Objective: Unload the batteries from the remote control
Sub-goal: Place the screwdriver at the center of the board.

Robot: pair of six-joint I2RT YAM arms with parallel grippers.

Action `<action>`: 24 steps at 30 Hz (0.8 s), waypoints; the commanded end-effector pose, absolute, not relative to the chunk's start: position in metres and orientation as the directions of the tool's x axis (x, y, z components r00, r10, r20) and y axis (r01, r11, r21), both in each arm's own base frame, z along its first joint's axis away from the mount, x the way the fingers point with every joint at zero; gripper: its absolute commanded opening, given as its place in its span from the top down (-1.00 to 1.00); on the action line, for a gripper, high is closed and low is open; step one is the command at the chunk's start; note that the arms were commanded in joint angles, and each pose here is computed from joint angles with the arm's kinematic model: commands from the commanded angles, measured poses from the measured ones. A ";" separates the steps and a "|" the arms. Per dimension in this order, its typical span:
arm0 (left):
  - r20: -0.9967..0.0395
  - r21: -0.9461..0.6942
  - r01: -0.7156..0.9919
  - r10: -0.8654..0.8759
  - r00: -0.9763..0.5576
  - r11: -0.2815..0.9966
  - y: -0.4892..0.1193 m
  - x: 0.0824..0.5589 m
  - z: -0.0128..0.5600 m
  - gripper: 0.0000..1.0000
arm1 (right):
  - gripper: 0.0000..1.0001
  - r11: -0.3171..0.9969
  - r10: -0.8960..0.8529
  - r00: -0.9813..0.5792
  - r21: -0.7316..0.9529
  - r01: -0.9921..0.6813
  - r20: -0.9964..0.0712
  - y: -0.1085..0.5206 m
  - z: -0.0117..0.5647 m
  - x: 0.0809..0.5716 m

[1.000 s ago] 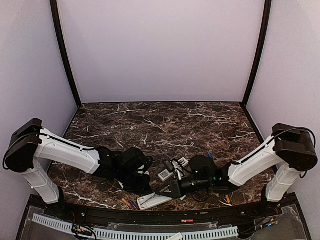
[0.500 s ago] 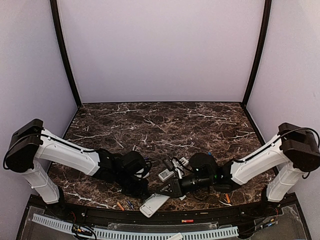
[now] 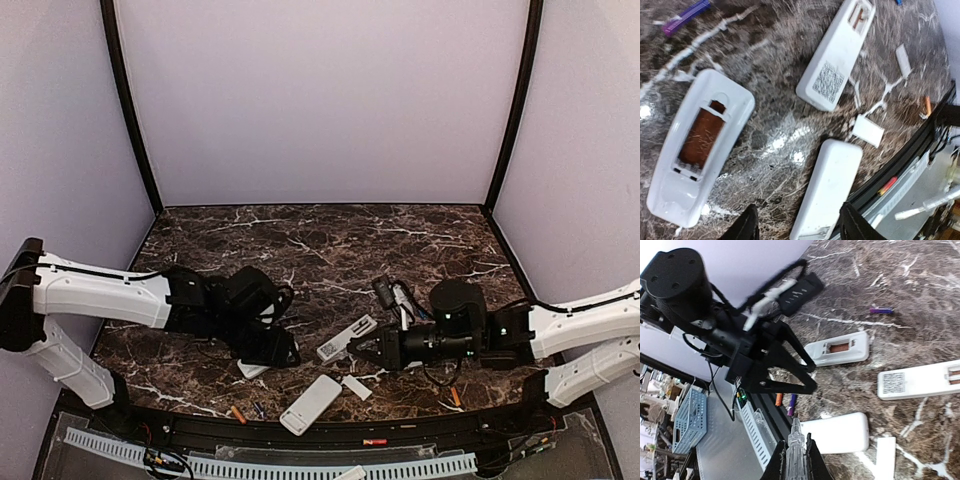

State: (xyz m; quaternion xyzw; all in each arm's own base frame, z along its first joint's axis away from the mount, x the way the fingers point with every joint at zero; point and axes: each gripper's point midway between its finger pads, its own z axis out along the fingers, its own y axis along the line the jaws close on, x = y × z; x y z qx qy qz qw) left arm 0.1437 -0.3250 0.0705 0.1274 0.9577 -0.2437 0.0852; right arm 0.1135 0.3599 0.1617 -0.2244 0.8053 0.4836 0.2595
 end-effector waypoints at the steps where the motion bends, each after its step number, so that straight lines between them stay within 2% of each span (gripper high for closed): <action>1: -0.315 -0.412 0.300 0.174 -0.933 0.860 -0.299 0.174 0.110 -0.17 | 1.00 0.667 -0.094 -0.777 0.540 -0.513 -0.622 0.309 0.134 0.149; 5: -0.387 -0.383 0.313 0.157 -0.909 0.869 -0.270 0.208 0.142 -0.51 | 1.00 0.756 -0.066 -0.797 0.491 -0.433 -0.600 0.277 0.130 0.175; 9: -0.445 -0.389 0.285 0.092 -0.891 0.876 -0.228 0.244 0.177 -0.69 | 1.00 0.794 -0.033 -0.851 0.504 -0.341 -0.524 0.253 0.113 0.194; 16: -0.538 -0.390 0.114 -0.126 -0.833 0.914 -0.131 0.295 0.211 -0.75 | 1.00 0.750 -0.044 -0.879 0.566 -0.343 -0.475 0.264 0.108 0.200; 22: -0.655 -0.249 0.003 -0.166 -0.737 0.969 -0.081 0.300 0.217 -0.76 | 1.00 0.761 -0.042 -0.913 0.579 -0.292 -0.405 0.268 0.094 0.206; 24: -0.678 -0.226 -0.020 -0.172 -0.714 0.974 -0.073 0.298 0.215 -0.77 | 0.90 0.769 -0.034 -0.924 0.580 -0.268 -0.381 0.266 0.088 0.208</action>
